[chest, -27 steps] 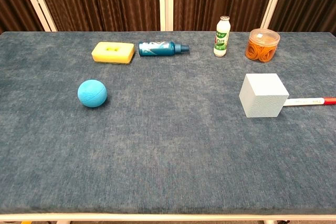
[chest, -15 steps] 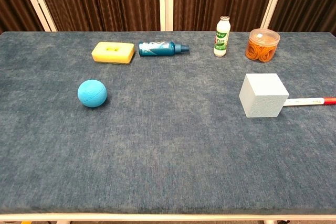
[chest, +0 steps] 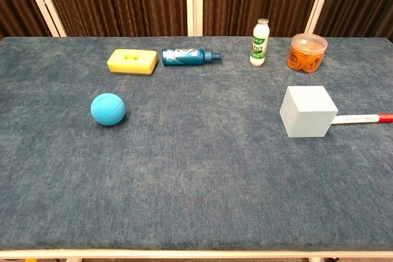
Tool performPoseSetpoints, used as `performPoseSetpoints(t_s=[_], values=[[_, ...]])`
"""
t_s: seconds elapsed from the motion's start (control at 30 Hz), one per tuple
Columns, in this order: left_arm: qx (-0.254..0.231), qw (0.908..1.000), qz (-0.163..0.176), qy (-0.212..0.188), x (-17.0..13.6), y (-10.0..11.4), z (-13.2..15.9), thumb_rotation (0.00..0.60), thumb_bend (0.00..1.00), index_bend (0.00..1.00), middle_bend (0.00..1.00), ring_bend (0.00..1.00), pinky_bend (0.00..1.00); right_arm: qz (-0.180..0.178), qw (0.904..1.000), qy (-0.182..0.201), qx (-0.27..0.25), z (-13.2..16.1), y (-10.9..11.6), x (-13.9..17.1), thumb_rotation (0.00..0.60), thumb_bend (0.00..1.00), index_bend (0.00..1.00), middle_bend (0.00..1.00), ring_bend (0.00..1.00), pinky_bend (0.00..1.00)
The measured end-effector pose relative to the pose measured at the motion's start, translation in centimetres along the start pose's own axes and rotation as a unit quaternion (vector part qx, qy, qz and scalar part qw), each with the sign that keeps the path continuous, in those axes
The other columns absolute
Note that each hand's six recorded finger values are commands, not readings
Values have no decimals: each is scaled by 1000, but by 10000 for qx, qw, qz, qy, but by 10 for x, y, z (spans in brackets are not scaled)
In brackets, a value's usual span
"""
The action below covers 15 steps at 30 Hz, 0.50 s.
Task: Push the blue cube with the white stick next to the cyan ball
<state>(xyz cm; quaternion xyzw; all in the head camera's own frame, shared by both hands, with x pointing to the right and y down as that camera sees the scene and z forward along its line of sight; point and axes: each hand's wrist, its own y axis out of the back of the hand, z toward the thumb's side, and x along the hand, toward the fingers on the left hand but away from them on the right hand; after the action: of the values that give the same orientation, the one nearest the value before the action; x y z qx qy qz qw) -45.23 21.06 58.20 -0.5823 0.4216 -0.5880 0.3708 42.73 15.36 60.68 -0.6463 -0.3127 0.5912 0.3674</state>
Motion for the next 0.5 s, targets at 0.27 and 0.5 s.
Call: performPoseSetpoints(t_s=[0.27,0.5], values=[[37,10000,10,75,-4,2,-6,600,194,180,155,117,126,443,9970,263,579,22,-37,-56,600,159,338,321,68,142],[40,9999,-24,125,-6,0,-9,600,194,181,155,117,126,678,9928,342,930,32,-71,-76,600,180,377,366,69,149]])
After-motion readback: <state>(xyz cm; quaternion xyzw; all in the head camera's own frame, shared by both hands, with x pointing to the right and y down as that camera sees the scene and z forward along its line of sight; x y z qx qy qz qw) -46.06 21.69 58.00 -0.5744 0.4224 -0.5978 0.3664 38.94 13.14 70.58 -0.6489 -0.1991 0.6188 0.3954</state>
